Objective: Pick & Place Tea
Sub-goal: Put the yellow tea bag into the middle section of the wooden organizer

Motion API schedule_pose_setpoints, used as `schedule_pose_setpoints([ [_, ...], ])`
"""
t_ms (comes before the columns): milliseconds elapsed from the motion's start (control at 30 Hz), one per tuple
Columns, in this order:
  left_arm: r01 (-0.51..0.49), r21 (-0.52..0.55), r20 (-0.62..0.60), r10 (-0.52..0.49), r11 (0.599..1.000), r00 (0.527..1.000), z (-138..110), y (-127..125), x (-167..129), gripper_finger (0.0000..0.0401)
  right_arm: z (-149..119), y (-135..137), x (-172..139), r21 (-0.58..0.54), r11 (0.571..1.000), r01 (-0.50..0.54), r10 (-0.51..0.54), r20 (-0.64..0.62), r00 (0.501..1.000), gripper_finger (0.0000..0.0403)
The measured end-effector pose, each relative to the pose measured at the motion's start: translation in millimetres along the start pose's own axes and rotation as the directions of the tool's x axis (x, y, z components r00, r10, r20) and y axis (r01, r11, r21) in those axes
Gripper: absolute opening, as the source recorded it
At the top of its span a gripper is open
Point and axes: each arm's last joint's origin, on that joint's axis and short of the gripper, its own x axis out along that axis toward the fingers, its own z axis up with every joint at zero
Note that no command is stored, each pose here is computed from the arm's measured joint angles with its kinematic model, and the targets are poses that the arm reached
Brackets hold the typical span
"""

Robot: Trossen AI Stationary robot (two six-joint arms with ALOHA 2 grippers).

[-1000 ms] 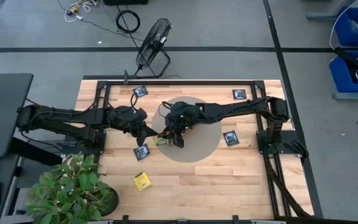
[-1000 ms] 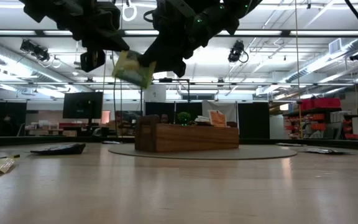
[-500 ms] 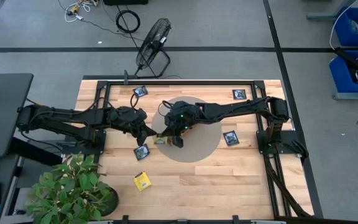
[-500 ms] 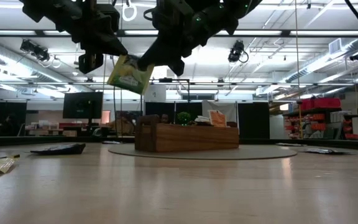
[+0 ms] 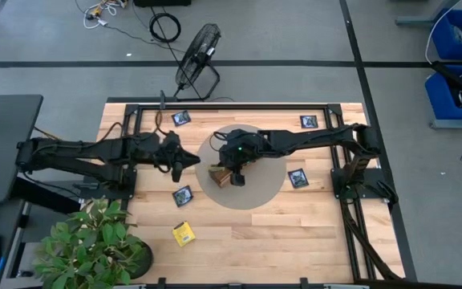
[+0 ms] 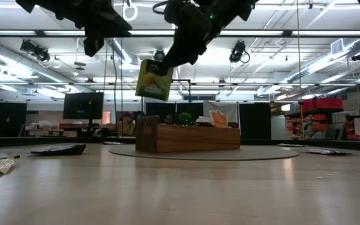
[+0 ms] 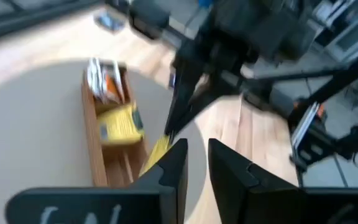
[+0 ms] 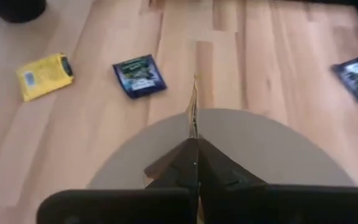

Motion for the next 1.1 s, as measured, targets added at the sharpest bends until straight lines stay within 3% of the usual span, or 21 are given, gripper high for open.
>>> schedule_pose_setpoints([
  [267, -0.098, 0.003, 0.066, 0.097, 0.995, 0.993, 3, 3, -23, 0.0084, -8, 0, -16, -0.144, 0.988, 0.048, -0.063, -0.098, 0.993, 0.0001],
  [400, -0.13, 0.0, 0.102, 0.129, 0.992, 0.986, 4, 5, -34, 0.0084, -18, -4, -21, -0.121, 0.99, 0.07, -0.081, -0.083, 0.993, 0.0],
  [533, -0.137, 0.0, 0.099, 0.137, 0.991, 0.986, 3, 6, -45, 0.0084, -31, -4, -32, -0.192, 0.974, 0.121, -0.14, -0.093, 0.986, 0.0],
  [700, -0.148, -0.01, 0.099, 0.148, 0.989, 0.984, 2, 9, -57, 0.0084, -48, 1, -37, -0.374, 0.924, 0.081, -0.115, -0.068, 0.991, 0.0],
  [833, -0.161, -0.048, 0.137, 0.166, 0.986, 0.977, 3, 10, -66, 0.0084, -68, 4, -29, -0.452, 0.891, 0.039, -0.088, -0.087, 0.992, 0.0],
  [1100, -0.162, -0.103, 0.187, 0.179, 0.981, 0.966, 4, 11, -80, 0.0084, -82, -1, -20, -0.583, 0.804, 0.122, -0.185, -0.05, 0.982, 0.0],
])
